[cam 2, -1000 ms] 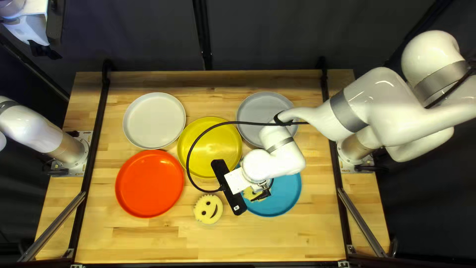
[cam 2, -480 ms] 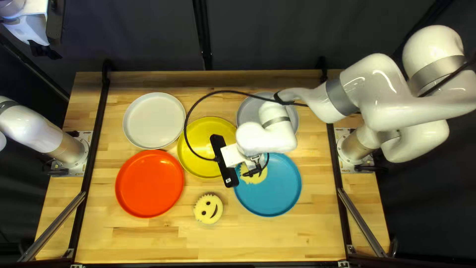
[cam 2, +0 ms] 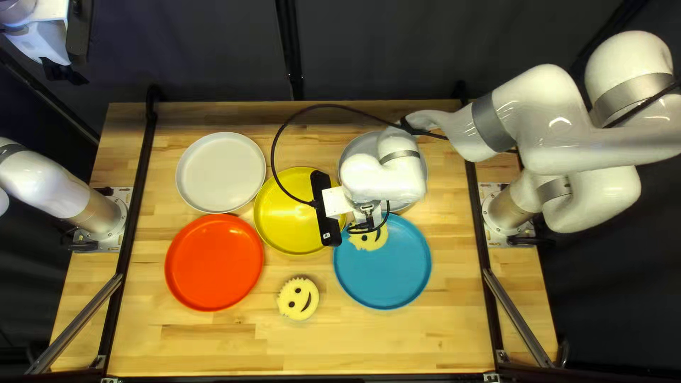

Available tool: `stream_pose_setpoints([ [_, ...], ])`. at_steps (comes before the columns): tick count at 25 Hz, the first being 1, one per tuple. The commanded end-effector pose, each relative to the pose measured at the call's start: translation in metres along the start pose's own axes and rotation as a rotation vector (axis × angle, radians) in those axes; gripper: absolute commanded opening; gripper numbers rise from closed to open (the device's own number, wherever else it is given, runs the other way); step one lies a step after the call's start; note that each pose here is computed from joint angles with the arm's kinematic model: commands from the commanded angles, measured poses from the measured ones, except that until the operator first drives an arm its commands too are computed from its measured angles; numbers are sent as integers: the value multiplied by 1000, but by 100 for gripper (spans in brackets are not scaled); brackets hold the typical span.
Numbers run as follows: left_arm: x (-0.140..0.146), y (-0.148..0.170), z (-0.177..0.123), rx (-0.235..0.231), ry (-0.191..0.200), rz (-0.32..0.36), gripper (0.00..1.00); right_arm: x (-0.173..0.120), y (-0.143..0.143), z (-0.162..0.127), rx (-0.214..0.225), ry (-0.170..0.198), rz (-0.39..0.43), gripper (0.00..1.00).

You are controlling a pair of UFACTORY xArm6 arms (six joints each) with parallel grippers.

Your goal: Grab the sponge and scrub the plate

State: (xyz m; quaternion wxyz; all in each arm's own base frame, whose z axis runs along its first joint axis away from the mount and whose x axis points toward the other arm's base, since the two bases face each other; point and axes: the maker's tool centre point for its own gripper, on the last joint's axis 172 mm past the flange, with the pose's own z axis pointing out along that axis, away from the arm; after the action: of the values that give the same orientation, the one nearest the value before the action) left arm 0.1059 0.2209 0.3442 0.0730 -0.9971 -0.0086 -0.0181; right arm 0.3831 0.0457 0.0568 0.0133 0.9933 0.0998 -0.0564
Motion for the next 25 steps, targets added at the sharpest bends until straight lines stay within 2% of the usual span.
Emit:
stream_pose_setpoints([
  [1, 0, 0, 0, 0, 0, 0, 100, 13, -17, -2, -16, 9, -27, 0],
  [8, 0, 0, 0, 0, 0, 0, 100, 23, -56, -7, -48, 29, -88, 0],
  [16, 0, 0, 0, 0, 0, 0, 100, 19, -91, -4, -81, 42, -141, 0],
  [20, 0, 0, 0, 0, 0, 0, 100, 19, -90, -3, -86, 42, -148, 0],
  [25, 0, 0, 0, 0, 0, 0, 100, 7, -51, -1, -78, 37, -125, 0],
])
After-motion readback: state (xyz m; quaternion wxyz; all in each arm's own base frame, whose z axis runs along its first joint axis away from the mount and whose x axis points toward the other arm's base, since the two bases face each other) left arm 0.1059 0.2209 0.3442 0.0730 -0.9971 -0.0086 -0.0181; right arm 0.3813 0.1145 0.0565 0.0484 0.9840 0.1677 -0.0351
